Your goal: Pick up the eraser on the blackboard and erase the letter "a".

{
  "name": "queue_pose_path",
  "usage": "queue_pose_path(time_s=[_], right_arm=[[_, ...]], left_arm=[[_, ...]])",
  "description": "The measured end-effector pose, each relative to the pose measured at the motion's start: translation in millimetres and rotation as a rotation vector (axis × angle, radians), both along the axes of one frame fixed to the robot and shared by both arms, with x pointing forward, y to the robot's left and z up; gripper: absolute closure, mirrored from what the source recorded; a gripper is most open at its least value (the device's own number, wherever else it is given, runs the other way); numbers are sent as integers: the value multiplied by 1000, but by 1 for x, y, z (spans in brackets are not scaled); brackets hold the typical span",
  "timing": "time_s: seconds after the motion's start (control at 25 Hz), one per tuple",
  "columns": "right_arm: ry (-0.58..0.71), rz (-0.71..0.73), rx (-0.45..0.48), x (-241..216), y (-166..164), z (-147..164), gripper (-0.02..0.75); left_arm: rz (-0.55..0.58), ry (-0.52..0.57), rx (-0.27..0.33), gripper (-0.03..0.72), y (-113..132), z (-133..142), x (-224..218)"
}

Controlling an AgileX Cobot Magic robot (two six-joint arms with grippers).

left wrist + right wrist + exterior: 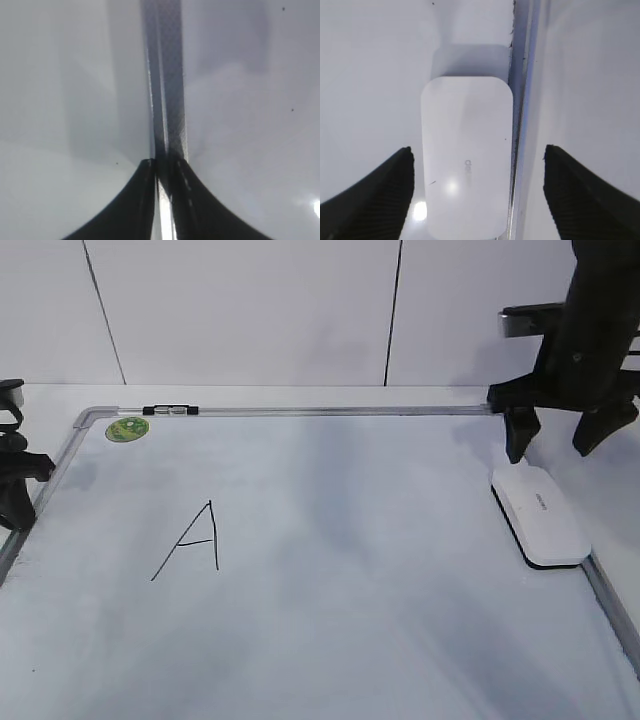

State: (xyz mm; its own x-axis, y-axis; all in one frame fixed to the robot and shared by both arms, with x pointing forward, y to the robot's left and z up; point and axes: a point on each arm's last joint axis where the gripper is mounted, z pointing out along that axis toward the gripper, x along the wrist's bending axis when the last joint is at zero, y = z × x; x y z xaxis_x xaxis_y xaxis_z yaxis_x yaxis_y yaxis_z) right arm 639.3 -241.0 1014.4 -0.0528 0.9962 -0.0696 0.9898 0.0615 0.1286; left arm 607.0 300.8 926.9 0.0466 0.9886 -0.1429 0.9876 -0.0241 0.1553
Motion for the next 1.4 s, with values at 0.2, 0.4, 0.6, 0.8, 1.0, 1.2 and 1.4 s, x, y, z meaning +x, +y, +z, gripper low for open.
queue_pose_path(time_s=[0.2,0.4,0.6,0.8,1.0,1.2,1.4], right_arm=[[-37,7,11,-6,0,18,104],[-65,12,35,-11,1,32,105],[-124,21,52,-22,0,57,111],[-190,34,63,-46,1,87,119],[-223,48,68,-80,-2,105,127],[-244,62,68,-123,-10,116,139],[-290,62,75,-181,-21,123,141]], left_arm=[[2,-12,0,470,0,1,4],[-9,17,-14,384,-1,8,10],[-13,-28,-30,377,-3,39,8],[-25,-117,-43,375,-5,96,-14],[-43,-165,-55,375,-8,148,-48],[-37,-197,-63,375,-10,182,-90],[-40,-265,-63,375,-12,206,-139]])
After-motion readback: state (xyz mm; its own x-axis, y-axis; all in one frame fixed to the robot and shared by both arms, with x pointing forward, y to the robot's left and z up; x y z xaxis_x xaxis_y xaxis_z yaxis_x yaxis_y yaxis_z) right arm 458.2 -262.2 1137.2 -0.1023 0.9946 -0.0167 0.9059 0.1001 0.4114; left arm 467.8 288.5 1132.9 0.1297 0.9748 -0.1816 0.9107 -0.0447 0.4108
